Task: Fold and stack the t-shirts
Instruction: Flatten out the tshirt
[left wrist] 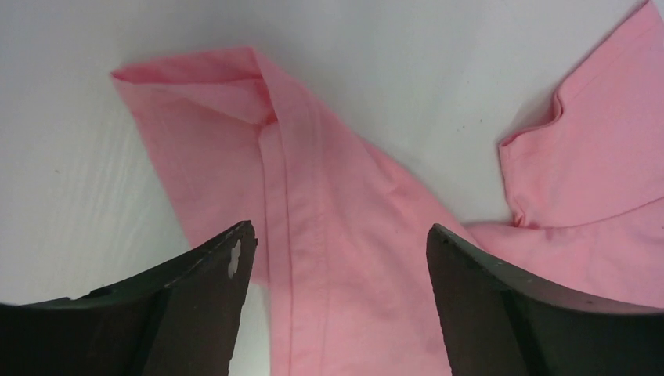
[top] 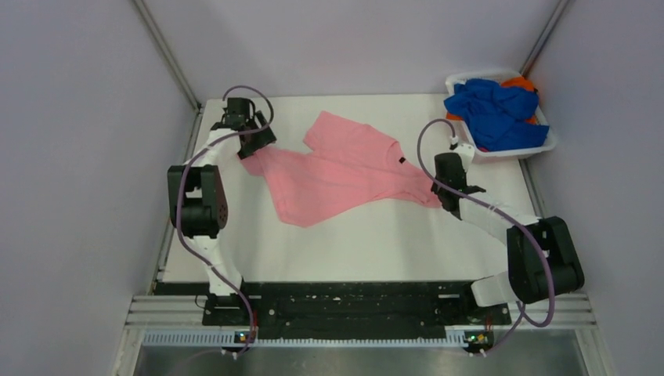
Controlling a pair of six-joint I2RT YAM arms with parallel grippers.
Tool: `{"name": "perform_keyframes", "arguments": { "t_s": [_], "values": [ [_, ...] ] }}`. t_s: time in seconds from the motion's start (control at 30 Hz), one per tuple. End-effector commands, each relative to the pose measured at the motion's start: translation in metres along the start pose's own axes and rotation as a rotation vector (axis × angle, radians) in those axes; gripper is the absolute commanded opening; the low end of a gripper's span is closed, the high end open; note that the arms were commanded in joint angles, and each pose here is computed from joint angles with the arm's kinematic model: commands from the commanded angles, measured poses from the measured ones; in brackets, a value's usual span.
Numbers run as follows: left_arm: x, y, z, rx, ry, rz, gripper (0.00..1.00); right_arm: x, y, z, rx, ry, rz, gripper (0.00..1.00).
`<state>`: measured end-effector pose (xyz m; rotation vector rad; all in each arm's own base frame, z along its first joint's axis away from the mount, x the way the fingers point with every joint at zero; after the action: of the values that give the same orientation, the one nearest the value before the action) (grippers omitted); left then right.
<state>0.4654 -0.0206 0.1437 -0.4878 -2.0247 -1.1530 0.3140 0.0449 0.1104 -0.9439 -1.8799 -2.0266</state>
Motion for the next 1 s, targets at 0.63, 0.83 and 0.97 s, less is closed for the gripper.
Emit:
{"name": "perform_keyframes", "arguments": {
  "t_s": [0.63,0.83,0.97],
  "values": [
    [0.092,-0.238,0.009,-0.022,-0.067,0.312,0.75,0.028,0.012,0.001,-0.203,0.132,-0.135,0.0],
    [0.071,-0.238,0.001,-0.019,-0.023,0.319,0.41,0.027,0.009,0.002,-0.198,0.141,-0.121,0.0],
    [0.079,-0.227,-0.005,-0.069,-0.057,0.296,0.0,0.034,0.017,0.002,-0.216,0.152,-0.144,0.0]
  ]
}}
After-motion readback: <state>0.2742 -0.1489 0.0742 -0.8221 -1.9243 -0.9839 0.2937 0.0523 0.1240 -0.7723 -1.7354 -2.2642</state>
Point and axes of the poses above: each gripper's point midway between its finger pads, its own x axis back along the fingers, its own z axis along the line the jaws close on, y = z × x, the point moved 6 cm from there along x, back along the fingers, and after that the axes turned 3 degrees about x, right-handed, at the moved point
